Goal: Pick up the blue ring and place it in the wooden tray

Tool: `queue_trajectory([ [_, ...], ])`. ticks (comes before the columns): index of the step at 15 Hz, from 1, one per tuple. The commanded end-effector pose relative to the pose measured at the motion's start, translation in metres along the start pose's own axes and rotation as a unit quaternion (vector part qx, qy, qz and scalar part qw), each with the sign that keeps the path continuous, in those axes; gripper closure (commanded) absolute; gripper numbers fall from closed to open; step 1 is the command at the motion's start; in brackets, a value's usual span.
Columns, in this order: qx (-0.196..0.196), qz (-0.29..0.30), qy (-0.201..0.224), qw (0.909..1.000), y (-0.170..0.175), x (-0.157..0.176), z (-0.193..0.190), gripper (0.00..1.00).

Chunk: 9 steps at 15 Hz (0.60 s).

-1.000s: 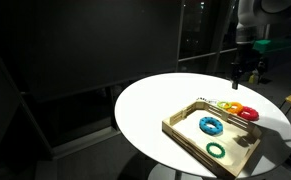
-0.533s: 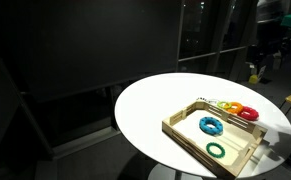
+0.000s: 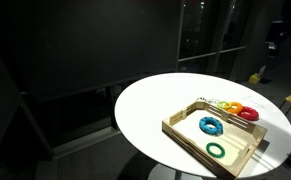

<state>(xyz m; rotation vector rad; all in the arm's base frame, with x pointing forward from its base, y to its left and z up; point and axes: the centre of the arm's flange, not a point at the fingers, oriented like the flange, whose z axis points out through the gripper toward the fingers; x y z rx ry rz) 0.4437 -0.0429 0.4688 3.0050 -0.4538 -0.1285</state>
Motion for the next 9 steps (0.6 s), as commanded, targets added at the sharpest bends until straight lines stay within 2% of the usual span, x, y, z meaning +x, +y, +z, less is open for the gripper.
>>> queue_trajectory([
  [1, 0.013, -0.007, 0.012, 0.9998, 0.018, -0.021, -0.014, 0.0],
  [3, 0.005, 0.0, 0.013, 0.9999, 0.011, -0.01, -0.011, 0.0],
  [9, 0.006, 0.0, 0.013, 0.9999, 0.014, -0.015, -0.01, 0.0],
])
